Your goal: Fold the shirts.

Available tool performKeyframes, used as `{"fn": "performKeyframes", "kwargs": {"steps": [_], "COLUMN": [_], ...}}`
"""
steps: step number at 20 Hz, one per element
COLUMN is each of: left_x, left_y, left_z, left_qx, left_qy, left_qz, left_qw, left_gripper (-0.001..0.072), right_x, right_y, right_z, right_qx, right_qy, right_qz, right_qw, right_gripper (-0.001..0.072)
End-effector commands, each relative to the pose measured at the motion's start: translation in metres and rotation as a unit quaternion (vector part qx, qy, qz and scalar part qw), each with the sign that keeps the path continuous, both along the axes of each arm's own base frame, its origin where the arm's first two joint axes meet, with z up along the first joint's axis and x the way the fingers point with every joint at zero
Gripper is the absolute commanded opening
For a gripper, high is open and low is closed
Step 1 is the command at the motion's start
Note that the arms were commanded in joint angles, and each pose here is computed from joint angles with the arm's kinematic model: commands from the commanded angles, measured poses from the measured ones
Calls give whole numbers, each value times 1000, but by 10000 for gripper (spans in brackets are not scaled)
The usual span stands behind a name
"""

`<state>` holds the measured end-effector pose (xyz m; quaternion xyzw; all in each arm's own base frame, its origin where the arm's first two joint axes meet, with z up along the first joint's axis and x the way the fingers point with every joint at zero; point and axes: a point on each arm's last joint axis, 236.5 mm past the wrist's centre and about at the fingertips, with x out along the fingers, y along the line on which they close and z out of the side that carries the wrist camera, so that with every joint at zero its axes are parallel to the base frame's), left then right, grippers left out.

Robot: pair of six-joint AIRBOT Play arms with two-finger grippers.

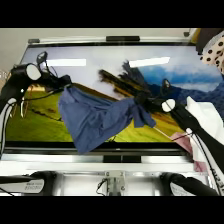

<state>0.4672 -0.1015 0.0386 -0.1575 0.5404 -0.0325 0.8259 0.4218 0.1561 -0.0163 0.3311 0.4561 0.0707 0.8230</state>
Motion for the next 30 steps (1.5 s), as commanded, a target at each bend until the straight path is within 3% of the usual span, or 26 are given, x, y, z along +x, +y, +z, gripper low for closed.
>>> {"fn": "performKeyframes", "kwargs": {"steps": [1, 3, 5, 9, 13, 21, 30], "left_x": [-47, -81, -115, -200, -273, -320, -301], "left_y": [37, 72, 72, 8, -54, -54, -74], "left_z": [-6, 8, 12, -34, -75, -122, -147], "left_qx": [33, 33, -5, -96, -191, -187, -178], "left_qy": [112, 164, 201, 238, 244, 272, 240], "left_qz": [-61, -54, -46, -43, -33, 16, 63], "left_qw": [991, 984, 979, 965, 950, 944, 952], "left_gripper": [622, 613, 612, 610, 601, 594, 593], "right_x": [-12, -27, -52, -99, -105, -100, -98], "right_y": [-43, -94, -129, -159, -155, -143, -143], "right_z": [13, 30, 39, 30, 31, 36, 36], "right_qx": [-94, -145, -167, -168, -154, -130, -132], "right_qy": [0, 27, 54, 128, 132, 116, 113], "right_qz": [79, 81, 89, 133, 146, 151, 148], "right_qw": [992, 986, 980, 968, 968, 973, 974], "right_gripper": [599, 599, 599, 599, 599, 599, 599]}}
